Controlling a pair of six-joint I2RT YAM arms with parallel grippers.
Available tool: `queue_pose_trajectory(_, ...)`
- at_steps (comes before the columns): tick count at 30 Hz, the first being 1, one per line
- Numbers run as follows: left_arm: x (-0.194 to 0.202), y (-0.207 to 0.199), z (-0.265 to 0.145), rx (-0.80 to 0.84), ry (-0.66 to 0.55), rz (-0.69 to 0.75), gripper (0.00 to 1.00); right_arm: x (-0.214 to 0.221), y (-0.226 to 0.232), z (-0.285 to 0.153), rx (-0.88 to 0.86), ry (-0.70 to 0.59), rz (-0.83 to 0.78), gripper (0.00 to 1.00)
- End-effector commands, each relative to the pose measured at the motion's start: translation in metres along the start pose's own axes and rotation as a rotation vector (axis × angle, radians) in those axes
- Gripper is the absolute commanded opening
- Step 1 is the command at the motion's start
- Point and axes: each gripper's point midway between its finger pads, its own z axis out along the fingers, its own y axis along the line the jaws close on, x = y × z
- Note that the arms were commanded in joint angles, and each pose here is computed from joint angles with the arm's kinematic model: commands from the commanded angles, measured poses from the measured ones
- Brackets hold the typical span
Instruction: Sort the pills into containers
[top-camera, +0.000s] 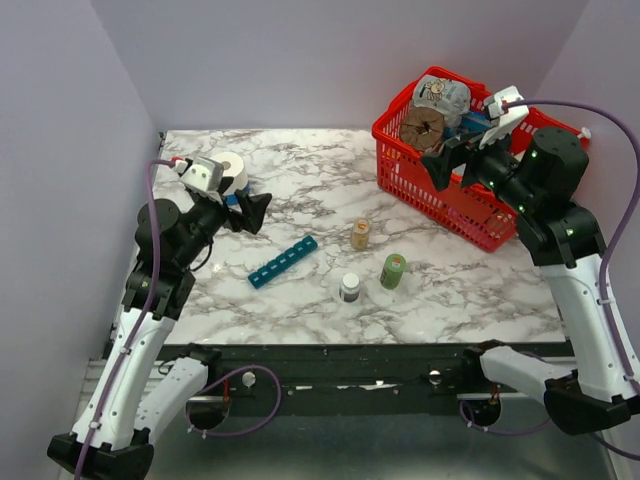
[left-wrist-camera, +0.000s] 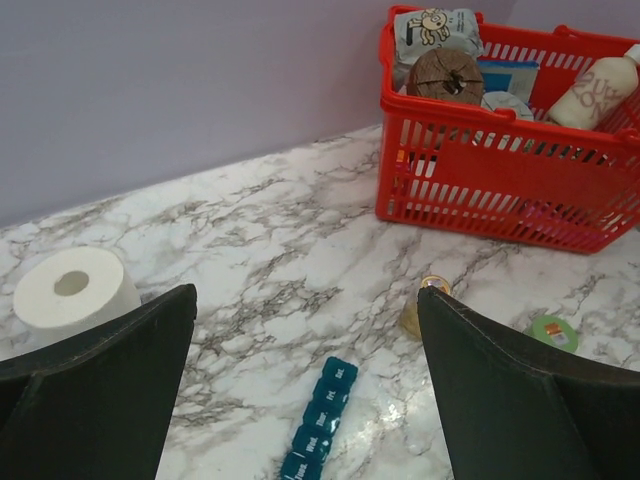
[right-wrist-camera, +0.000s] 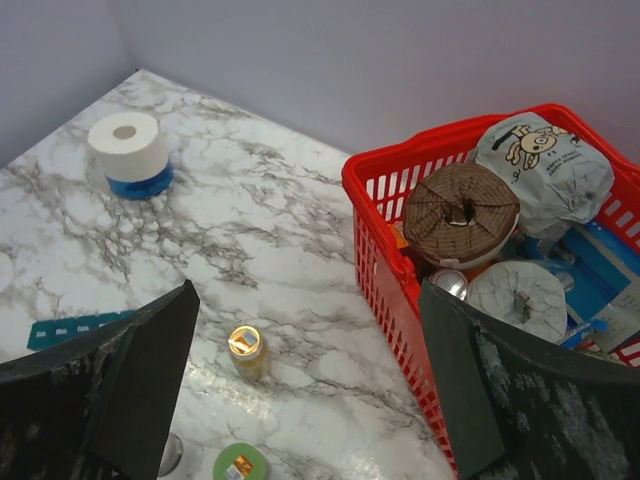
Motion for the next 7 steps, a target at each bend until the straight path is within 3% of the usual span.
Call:
queue_pose_trajectory(1, 0.0080, 0.0069, -0.0046, -0.044, 0.017, -0.024, 0.99, -0.0033, -0.0112, -0.0037, 0.060, -0.024, 0.051, 1.00)
queue_pose_trajectory(7, 0.0094, 0.0109, -0.0077, -0.067, -0.001, -0.013, 0.99, -0.0025, -0.0076, -0.0059, 0.039, -0.025, 0.056, 1.00)
